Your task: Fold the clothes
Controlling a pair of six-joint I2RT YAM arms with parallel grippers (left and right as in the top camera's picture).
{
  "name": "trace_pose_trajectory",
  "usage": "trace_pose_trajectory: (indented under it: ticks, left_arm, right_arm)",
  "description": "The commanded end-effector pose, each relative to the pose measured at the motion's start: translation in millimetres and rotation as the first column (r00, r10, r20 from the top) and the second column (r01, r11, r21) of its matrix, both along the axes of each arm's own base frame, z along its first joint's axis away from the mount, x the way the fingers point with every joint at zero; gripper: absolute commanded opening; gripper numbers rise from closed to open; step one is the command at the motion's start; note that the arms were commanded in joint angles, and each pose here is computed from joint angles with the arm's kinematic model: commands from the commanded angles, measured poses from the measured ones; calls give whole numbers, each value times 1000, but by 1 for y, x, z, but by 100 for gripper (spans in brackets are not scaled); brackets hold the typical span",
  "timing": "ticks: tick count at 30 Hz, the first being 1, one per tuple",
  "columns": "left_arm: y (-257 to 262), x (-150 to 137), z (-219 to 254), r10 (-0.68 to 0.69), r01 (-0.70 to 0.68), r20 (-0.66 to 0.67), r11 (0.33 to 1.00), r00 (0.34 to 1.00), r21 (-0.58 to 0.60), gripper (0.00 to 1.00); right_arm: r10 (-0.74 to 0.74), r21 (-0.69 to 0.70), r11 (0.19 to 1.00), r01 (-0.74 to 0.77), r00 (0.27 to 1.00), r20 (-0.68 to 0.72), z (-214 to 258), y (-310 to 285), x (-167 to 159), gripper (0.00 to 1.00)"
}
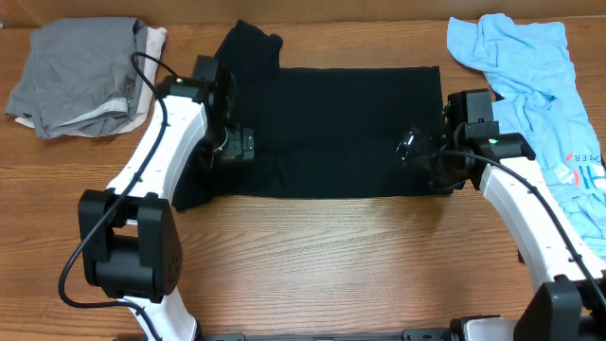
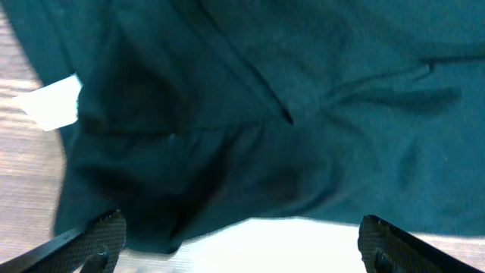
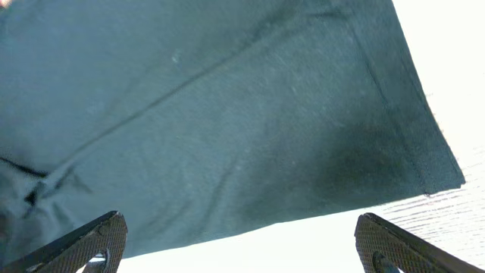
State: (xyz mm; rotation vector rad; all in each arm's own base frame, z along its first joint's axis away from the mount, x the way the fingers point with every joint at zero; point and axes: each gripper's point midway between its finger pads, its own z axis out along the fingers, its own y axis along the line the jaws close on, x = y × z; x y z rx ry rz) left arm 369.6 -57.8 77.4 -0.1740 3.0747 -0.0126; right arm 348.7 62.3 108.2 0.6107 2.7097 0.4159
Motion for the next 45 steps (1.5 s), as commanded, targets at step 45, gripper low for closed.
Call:
trace_pose_trajectory:
  ticks: [45]
  left_arm:
    - [21, -109, -83, 114, -86, -294, 991, 949, 105, 100]
  right_arm:
    - [-114, -83, 993, 83, 843, -526, -109, -12, -101, 99]
